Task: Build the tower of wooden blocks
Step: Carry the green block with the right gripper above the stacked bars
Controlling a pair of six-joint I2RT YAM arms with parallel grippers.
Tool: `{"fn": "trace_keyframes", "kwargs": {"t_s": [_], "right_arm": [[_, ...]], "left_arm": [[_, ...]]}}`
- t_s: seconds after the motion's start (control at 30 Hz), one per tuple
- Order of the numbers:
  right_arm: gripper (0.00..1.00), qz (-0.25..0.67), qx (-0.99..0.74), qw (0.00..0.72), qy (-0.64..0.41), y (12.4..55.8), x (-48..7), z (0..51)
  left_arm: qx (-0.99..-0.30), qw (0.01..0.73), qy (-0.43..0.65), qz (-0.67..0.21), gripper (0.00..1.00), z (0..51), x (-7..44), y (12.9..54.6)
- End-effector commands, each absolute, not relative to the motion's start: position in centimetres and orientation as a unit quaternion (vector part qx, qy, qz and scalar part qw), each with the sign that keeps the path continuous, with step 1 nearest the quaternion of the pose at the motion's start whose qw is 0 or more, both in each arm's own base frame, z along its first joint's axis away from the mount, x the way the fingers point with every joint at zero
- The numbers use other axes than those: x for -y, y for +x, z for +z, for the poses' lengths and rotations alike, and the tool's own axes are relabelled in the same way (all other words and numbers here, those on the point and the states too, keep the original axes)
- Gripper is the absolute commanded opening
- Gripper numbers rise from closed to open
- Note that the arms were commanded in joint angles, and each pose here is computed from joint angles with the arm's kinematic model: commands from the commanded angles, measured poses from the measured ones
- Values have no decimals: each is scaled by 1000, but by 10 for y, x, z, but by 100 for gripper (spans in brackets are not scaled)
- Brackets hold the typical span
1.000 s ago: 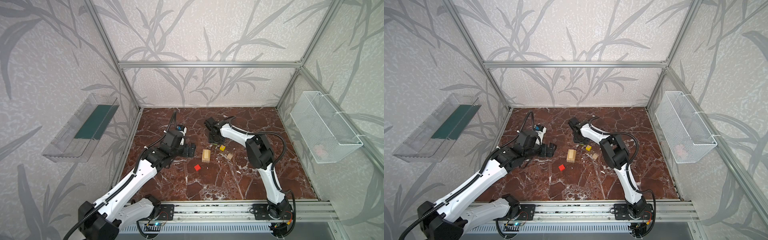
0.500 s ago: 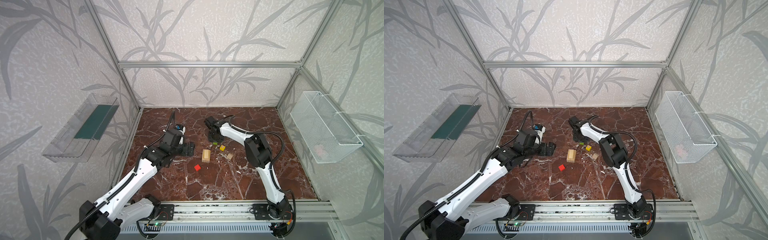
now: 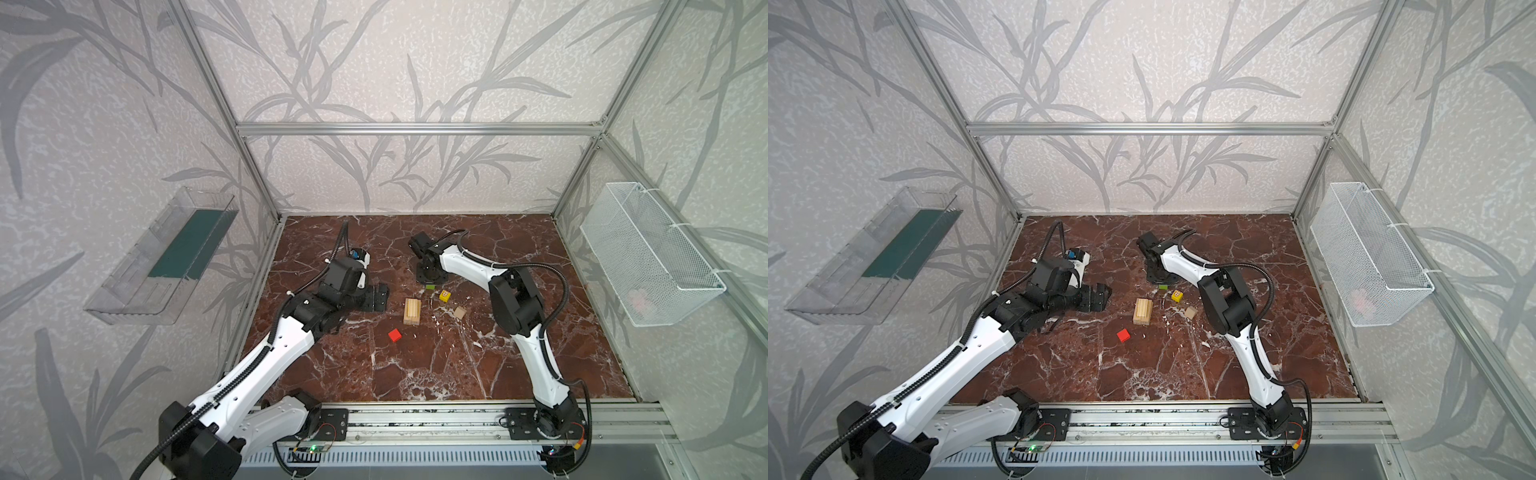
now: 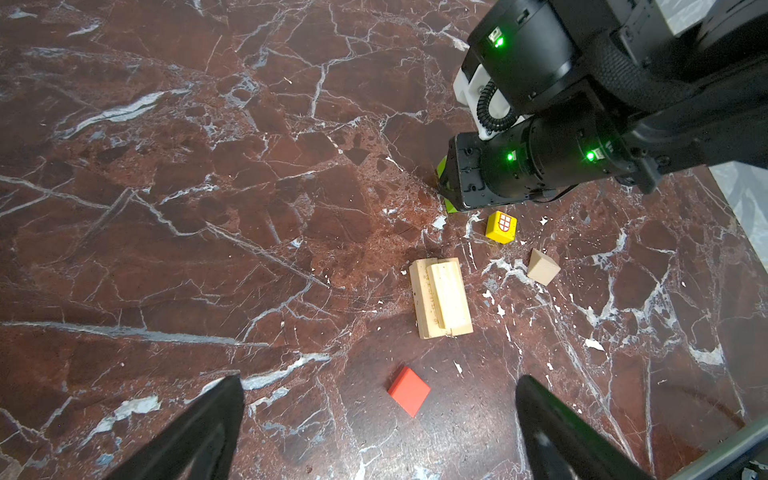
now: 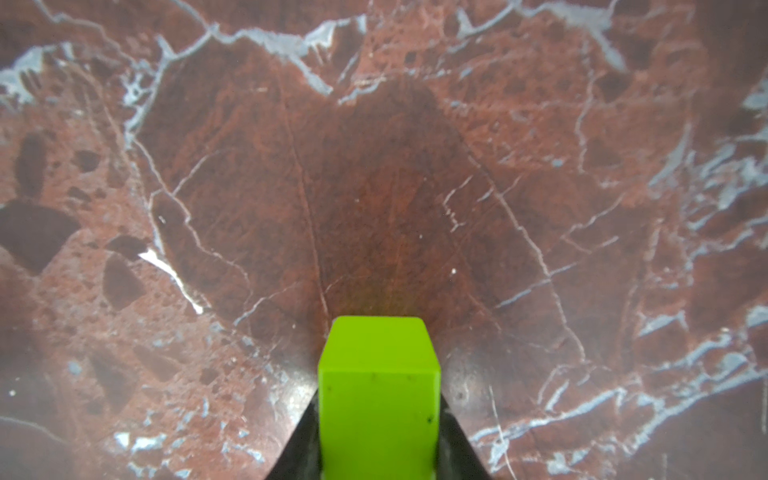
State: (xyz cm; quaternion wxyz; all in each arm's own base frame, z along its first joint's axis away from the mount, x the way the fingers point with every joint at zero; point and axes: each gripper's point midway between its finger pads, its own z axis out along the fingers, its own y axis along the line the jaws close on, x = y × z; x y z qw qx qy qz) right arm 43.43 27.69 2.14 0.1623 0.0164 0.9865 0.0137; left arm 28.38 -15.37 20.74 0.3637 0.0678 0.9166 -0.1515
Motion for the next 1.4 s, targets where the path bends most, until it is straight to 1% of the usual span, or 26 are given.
{"fn": "trace_keyframes", "kwargs": {"t_s": [0.0, 0.13, 0.33, 0.53, 0.7, 0.9, 1.07, 1.37], "right_arm": [[23, 28, -983, 180, -2, 430, -277, 56], [21, 25, -982, 185, -12, 420, -275, 79], [20, 22, -980, 195, -16, 396, -274, 115], [20, 25, -981, 194, -5, 370, -282, 138], [20, 17, -980, 198, -12, 347, -295, 150], [20, 4, -980, 198, -9, 323, -307, 148], [20, 20, -981, 191, -5, 308, -325, 135], [20, 23, -984, 175, -5, 302, -344, 109]], "left_arm": [[-915, 364, 64, -163, 100, 209, 154, 284], [-913, 361, 59, -181, 100, 213, 155, 284], [-909, 369, 52, -185, 100, 218, 151, 283], [-906, 382, 44, -179, 99, 223, 145, 283], [-909, 377, 27, -177, 99, 221, 137, 287], [-909, 377, -2, -178, 100, 220, 125, 295], [-907, 378, -16, -187, 99, 219, 120, 298], [-906, 378, -47, -186, 100, 216, 106, 303]]}}
